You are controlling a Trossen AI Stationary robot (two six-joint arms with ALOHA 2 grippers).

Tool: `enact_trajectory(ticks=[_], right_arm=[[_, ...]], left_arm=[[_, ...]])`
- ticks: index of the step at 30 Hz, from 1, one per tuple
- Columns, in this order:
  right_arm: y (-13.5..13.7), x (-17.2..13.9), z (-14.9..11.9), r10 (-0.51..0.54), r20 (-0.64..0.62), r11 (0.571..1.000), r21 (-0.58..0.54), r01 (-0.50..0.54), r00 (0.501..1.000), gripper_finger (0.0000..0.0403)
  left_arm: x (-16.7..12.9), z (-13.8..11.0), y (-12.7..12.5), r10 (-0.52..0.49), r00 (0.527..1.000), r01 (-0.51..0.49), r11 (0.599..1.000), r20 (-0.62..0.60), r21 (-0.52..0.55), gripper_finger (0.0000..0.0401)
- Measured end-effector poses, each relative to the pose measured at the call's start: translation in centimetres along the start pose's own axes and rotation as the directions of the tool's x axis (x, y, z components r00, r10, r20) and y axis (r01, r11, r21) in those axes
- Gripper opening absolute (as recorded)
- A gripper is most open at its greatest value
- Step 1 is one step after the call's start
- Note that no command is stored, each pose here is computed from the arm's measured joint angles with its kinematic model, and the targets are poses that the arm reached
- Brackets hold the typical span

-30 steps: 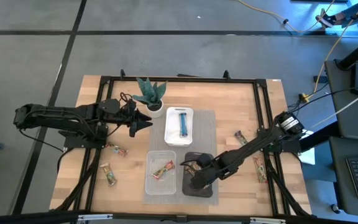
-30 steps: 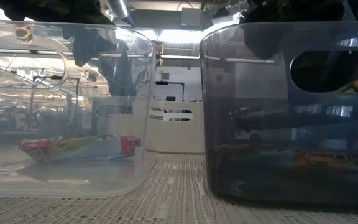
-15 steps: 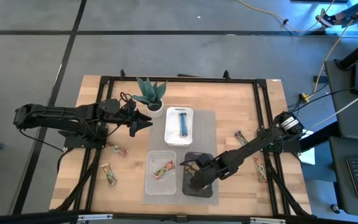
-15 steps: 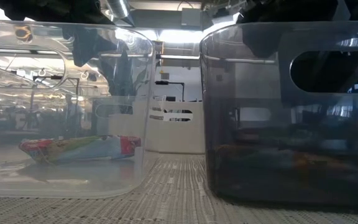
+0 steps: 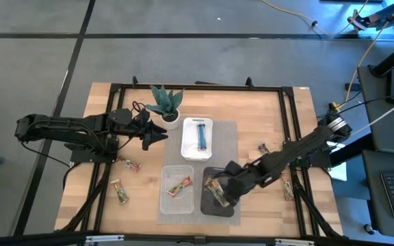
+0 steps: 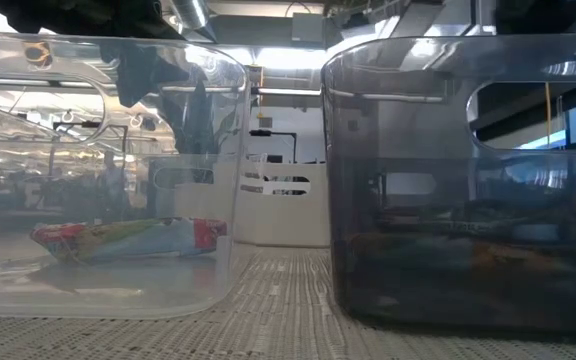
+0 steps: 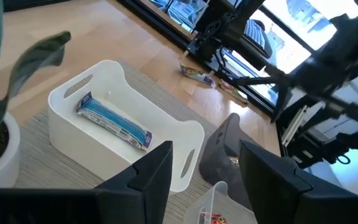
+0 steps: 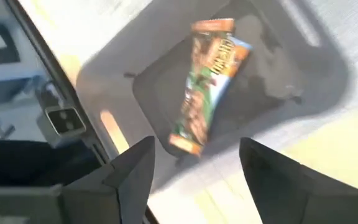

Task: Pick and place Granola Bars by type
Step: Put the blue granola bar into the white bin

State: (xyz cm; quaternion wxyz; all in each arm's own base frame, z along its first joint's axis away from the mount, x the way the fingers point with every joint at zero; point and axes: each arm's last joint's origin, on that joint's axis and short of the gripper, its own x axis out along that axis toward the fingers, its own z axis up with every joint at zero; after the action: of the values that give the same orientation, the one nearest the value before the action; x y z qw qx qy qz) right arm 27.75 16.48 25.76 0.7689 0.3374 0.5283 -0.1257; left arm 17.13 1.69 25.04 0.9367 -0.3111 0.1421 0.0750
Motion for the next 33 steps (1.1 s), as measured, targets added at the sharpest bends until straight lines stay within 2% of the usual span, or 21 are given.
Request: enact_trajectory(ticks=[4,8,13,15,18,21,27,33], right_arm=[[-0.9,-2.0,-1.1,-0.077,0.051,0.996,-0.038,0.079,0.996,0.0236],[-2.6,-3.7,-2.1,-0.223,0.032,0.975,0.02,0.222,0.974,0.0236],[-5.0,-5.1,-2.9,-0.428,-0.029,0.894,0.137,0.427,0.903,0.0236],[-5.6,-5.4,-2.9,-0.488,-0.041,0.861,0.137,0.489,0.872,0.0236],[-6.5,-5.6,-2.7,-0.559,-0.067,0.805,0.195,0.561,0.826,0.0236],[-7.4,-6.1,-2.3,-0.583,-0.071,0.783,0.218,0.583,0.809,0.024],[-10.0,-6.9,-2.3,-0.527,-0.063,0.817,0.237,0.526,0.848,0.0287],[-13.9,-7.0,-2.8,-0.525,-0.067,0.802,0.295,0.519,0.849,0.0338]], left_arm=[[0.0,0.0,0.0,0.001,1.0,-0.001,1.0,0.007,0.0,0.0175],[0.0,0.0,0.0,0.001,1.0,-0.001,1.0,0.007,-0.001,0.0173],[0.0,0.1,0.0,0.0,1.0,0.0,1.0,0.008,-0.025,0.0176],[0.0,0.1,0.0,0.0,1.0,0.0,1.0,0.008,-0.025,0.0175],[0.0,0.1,0.0,0.0,1.0,0.0,1.0,0.008,-0.029,0.0173],[0.0,0.1,0.0,0.0,1.0,0.0,1.0,0.008,-0.028,0.0175],[0.0,0.1,0.0,0.003,1.0,-0.002,1.0,0.018,-0.025,0.0177],[0.0,0.1,0.0,0.003,1.0,-0.003,1.0,0.019,-0.025,0.0176]])
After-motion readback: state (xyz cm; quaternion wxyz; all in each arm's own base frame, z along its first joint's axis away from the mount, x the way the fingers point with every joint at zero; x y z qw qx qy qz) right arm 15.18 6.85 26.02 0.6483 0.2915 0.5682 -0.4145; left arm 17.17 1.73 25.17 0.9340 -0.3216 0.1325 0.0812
